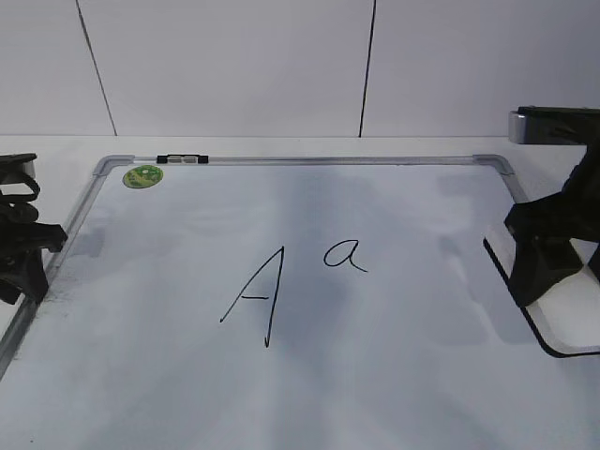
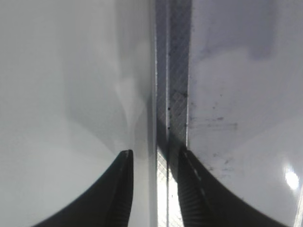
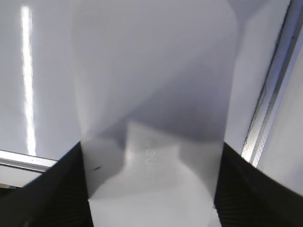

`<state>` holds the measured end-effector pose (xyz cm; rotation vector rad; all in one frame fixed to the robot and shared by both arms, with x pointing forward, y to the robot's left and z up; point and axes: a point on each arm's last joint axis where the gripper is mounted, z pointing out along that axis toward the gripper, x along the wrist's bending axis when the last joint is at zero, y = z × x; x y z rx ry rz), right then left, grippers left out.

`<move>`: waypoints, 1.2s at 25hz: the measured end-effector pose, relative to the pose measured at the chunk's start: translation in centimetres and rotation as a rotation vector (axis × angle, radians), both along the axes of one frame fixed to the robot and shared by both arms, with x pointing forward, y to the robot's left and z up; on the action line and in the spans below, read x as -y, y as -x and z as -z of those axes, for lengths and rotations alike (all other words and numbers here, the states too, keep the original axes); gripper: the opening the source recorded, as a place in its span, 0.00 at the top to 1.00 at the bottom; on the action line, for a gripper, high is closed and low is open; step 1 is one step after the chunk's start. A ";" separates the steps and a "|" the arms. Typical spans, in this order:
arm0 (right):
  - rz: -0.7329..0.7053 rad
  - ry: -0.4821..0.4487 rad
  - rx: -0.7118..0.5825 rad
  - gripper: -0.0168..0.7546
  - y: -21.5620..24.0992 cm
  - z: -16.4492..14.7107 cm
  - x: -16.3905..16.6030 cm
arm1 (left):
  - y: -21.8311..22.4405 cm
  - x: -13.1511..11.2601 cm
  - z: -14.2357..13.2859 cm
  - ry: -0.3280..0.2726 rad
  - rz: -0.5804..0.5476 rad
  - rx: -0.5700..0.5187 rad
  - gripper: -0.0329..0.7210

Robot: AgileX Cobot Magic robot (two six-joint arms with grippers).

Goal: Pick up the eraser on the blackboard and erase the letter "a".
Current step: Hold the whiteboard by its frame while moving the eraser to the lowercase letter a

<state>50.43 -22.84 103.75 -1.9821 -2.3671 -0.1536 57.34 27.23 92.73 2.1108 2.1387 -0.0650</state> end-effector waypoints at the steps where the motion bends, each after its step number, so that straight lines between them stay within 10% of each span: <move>1: 0.000 0.000 0.000 0.25 0.0 0.0 0.0 | 0.0 0.0 0.0 0.000 0.000 0.001 0.65; 16: 0.000 0.000 0.000 0.25 0.0 0.0 0.0 | -0.2 0.0 0.0 0.004 -0.015 0.014 0.92; 30: -0.010 -0.005 0.014 0.25 -0.2 -0.4 -0.3 | -0.2 0.0 0.0 0.005 -0.019 0.014 0.94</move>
